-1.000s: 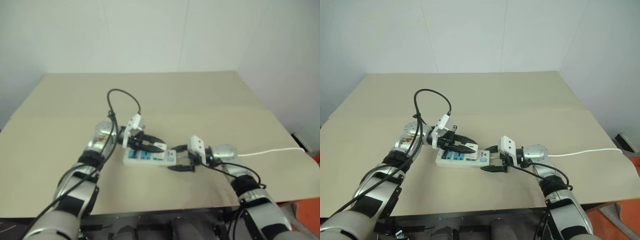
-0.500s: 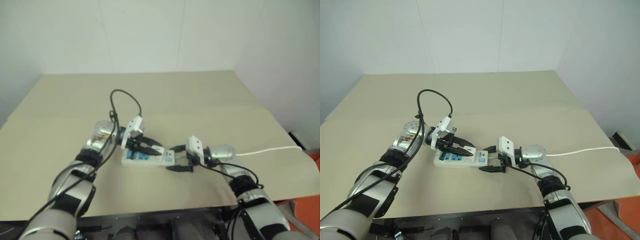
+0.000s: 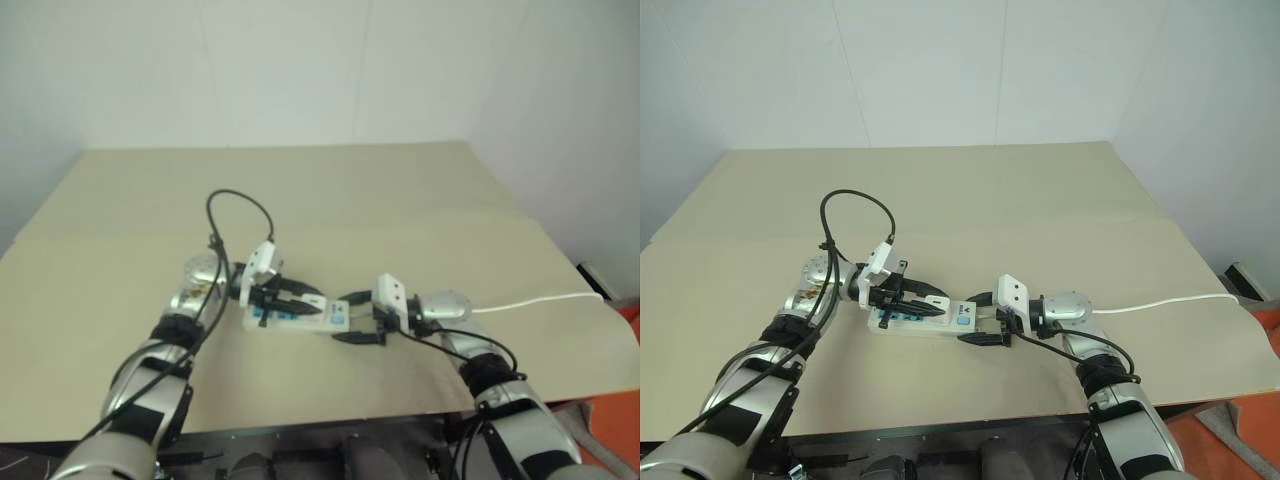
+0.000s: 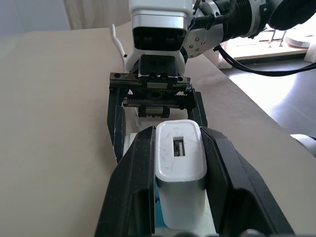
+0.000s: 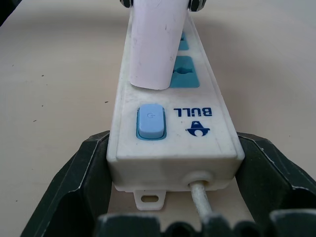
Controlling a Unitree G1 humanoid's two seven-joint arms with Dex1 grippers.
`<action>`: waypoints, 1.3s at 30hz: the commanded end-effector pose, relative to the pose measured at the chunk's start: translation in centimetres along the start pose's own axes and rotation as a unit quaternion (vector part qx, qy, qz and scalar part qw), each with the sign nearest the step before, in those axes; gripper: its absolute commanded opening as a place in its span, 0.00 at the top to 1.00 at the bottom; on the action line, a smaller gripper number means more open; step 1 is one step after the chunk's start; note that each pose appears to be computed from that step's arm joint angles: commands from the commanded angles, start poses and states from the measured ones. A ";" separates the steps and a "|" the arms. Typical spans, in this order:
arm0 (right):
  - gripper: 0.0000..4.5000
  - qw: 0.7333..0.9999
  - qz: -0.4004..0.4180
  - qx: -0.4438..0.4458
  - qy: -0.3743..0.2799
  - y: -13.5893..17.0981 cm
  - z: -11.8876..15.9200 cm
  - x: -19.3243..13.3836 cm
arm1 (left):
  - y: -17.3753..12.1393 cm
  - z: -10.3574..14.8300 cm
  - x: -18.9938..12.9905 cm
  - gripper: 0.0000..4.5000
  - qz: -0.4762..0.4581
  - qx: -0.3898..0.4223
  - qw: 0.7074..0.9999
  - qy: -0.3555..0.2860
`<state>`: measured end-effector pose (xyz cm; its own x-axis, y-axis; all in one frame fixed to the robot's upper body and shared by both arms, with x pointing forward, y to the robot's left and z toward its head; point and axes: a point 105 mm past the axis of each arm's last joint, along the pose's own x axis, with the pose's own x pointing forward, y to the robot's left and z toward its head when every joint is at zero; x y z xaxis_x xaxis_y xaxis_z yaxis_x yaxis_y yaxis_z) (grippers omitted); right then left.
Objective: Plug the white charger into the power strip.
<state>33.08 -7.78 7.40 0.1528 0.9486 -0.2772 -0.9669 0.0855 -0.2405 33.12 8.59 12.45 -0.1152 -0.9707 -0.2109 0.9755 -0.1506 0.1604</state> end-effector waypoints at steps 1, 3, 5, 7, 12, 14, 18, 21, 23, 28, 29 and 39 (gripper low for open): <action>0.25 0.997 0.041 0.023 0.057 2.2 -2.9 0.5 | -1.0 -2.2 0.0 0.78 -0.009 -0.028 0.999 0.037; 0.25 0.997 0.041 0.023 0.056 2.2 -2.9 0.6 | -1.2 -2.7 0.0 0.78 -0.012 -0.027 0.998 0.049; 0.25 0.997 0.040 0.022 0.056 2.2 -2.9 0.6 | -1.7 -3.5 -0.1 0.78 -0.018 -0.018 0.998 0.064; 0.25 0.998 0.039 0.022 0.055 2.2 -2.9 0.6 | -1.9 -4.0 -0.1 0.78 -0.015 -0.026 0.997 0.066; 0.25 0.997 0.038 0.024 0.055 2.3 -2.9 0.5 | -2.6 -5.1 -0.2 0.78 -0.010 -0.034 0.997 0.075; 0.25 0.997 0.038 0.024 0.055 2.3 -3.0 0.5 | -2.4 -4.9 -0.2 0.78 0.003 -0.049 0.997 0.060; 0.25 0.997 0.038 0.023 0.056 2.4 -3.0 0.5 | -2.3 -5.1 -0.3 0.78 0.011 -0.046 0.997 0.066; 0.25 0.997 0.037 0.022 0.056 2.4 -3.0 0.6 | -2.1 -5.0 -0.4 0.78 0.016 -0.050 0.997 0.064; 0.25 0.998 0.037 0.021 0.056 2.4 -3.0 0.6 | -2.1 -5.1 -0.5 0.78 0.014 -0.047 0.996 0.071; 0.25 0.997 0.036 0.020 0.058 2.4 -3.1 0.6 | -2.0 -4.8 -0.7 0.56 0.014 -0.048 0.997 0.064; 0.25 0.998 0.036 0.019 0.058 2.3 -3.1 0.6 | -2.0 -4.7 -0.7 0.49 0.013 -0.043 0.997 0.062; 0.25 0.997 0.036 0.017 0.060 2.3 -3.2 0.6 | -1.6 -3.5 -1.7 0.00 0.012 -0.011 0.998 0.060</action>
<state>32.88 -7.65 6.83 0.1600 0.9428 -0.2924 -0.9633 0.0844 -0.2548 32.46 10.32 9.38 -0.0750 -0.9527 -0.2946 0.9808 -0.1238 0.1506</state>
